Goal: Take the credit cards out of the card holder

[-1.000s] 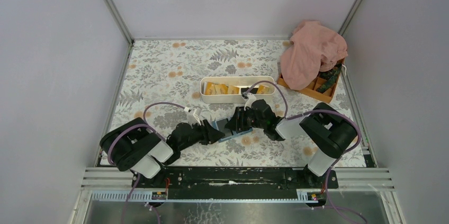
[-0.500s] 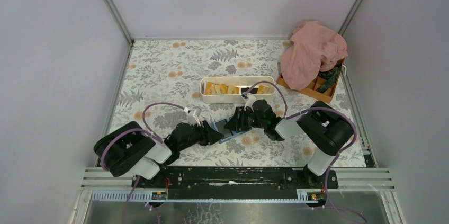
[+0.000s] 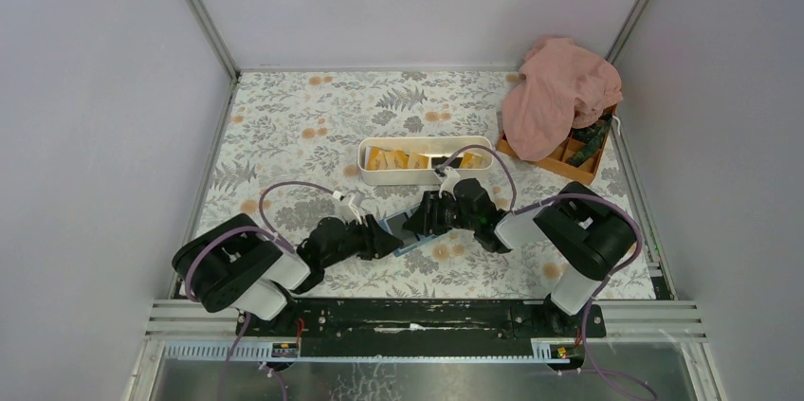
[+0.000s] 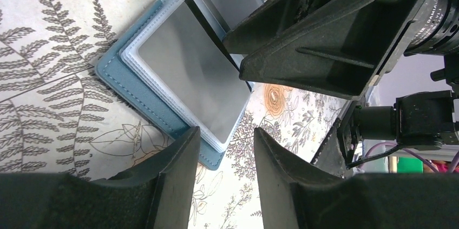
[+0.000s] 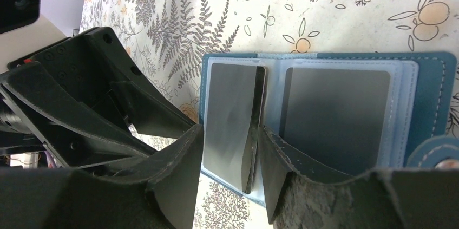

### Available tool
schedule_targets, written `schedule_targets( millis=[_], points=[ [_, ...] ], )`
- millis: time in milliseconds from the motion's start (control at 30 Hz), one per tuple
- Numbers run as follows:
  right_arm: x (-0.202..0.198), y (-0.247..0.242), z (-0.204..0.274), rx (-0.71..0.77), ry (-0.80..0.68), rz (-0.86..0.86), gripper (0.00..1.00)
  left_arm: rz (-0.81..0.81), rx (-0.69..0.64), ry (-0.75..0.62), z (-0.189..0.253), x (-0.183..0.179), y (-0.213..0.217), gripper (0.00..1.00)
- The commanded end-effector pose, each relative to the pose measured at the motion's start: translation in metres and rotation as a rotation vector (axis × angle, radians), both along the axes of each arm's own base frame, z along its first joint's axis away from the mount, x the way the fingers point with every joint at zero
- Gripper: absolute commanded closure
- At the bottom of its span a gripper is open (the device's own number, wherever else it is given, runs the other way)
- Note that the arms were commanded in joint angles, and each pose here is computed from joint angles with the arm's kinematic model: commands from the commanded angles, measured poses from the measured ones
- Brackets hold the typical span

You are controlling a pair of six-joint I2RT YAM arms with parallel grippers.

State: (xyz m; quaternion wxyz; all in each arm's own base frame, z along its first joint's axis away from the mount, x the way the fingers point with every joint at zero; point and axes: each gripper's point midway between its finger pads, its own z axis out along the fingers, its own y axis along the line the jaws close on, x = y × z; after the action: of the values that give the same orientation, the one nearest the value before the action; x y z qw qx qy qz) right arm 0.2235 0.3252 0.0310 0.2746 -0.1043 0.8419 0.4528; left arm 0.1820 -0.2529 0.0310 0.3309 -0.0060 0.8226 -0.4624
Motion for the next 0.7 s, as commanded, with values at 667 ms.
schedule_targets(
  millis=[667],
  points=[
    [0.007,-0.006,0.042,0.057,-0.128,-0.041,0.49,0.005,-0.024,-0.106,0.058,0.013,-0.003,0.40]
  ],
)
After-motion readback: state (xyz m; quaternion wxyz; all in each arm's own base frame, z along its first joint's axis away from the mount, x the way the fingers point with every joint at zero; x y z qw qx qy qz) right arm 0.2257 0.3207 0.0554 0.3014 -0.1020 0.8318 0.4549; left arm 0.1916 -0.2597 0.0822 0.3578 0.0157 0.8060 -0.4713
